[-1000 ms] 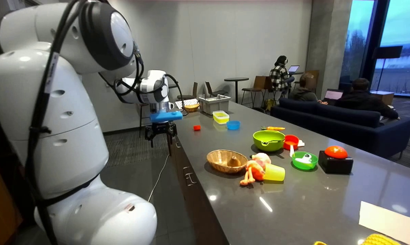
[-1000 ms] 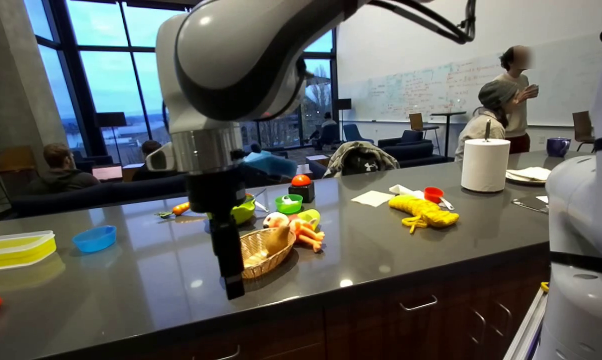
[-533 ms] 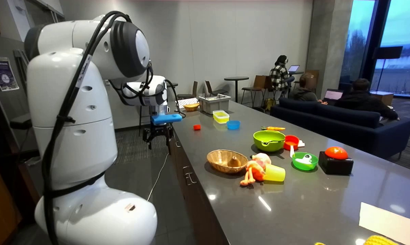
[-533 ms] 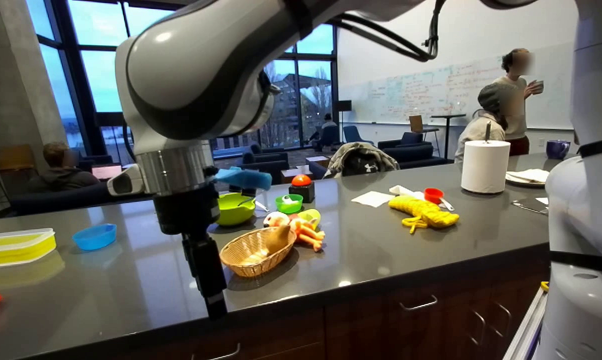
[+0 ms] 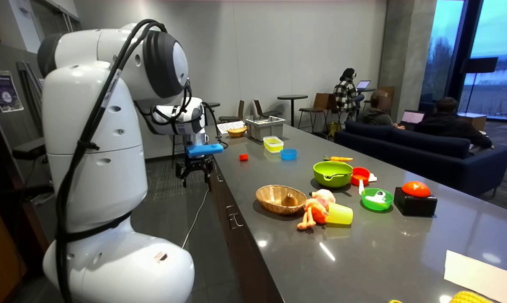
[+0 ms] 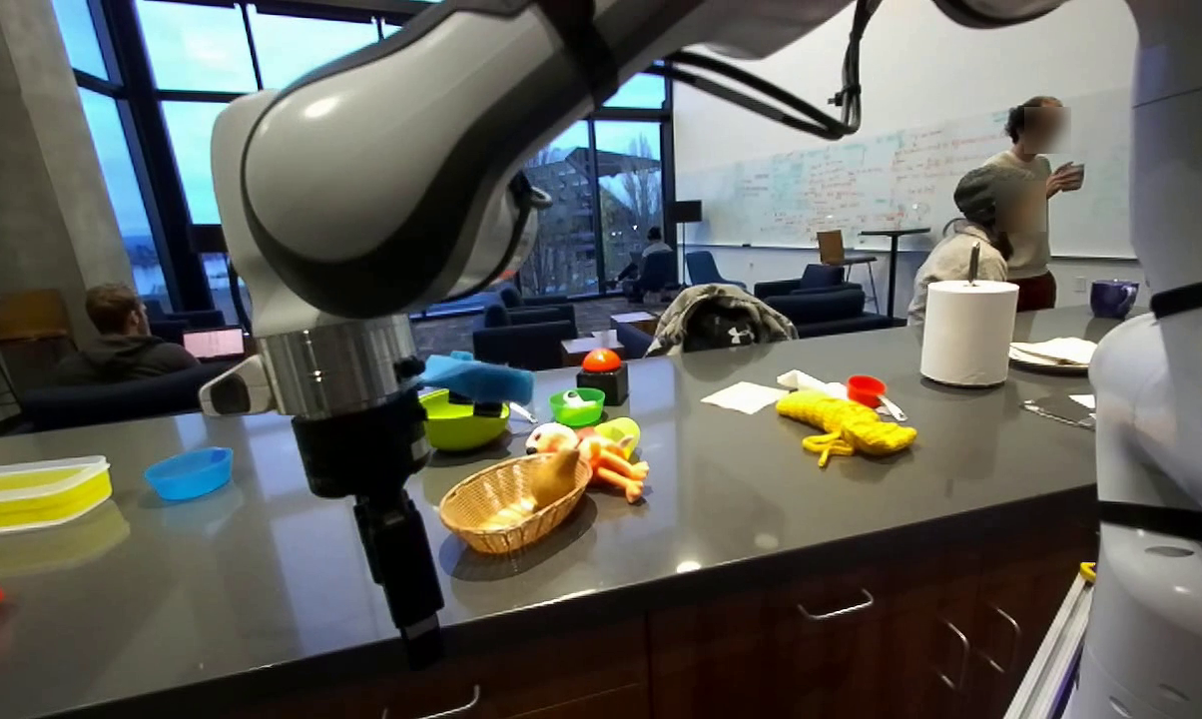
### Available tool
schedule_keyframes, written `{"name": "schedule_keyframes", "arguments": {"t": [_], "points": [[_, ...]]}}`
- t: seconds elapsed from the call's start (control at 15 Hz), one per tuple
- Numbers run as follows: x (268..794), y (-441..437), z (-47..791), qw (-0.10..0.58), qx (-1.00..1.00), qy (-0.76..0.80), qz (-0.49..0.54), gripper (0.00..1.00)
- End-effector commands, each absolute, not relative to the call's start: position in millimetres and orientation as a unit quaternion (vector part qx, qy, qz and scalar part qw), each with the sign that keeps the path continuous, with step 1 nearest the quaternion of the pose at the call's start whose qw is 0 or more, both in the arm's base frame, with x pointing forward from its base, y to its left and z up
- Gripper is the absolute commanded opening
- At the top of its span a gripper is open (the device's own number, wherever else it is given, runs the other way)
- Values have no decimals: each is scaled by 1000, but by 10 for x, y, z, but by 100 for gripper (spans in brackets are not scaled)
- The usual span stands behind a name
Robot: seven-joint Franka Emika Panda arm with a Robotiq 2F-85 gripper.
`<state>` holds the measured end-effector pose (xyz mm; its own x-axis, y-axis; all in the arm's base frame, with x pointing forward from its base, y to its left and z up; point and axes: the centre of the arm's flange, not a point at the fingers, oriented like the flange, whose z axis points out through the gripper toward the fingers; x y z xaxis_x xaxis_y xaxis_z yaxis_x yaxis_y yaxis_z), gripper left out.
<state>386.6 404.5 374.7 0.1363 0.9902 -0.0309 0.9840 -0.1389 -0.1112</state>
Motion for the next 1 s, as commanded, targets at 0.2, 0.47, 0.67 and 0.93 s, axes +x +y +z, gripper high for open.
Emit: {"name": "schedule_keyframes", "arguments": {"t": [0.2,0.47,0.67,0.93], "points": [[3745,4407,3397,6,-761,-648,19,100],[3679,4474,3241,-36,-783,-621,2,100],[3651,4511,3127,-51,-793,-608,0,100],[3688,4589,2913,-56,-789,-612,7,100]]}}
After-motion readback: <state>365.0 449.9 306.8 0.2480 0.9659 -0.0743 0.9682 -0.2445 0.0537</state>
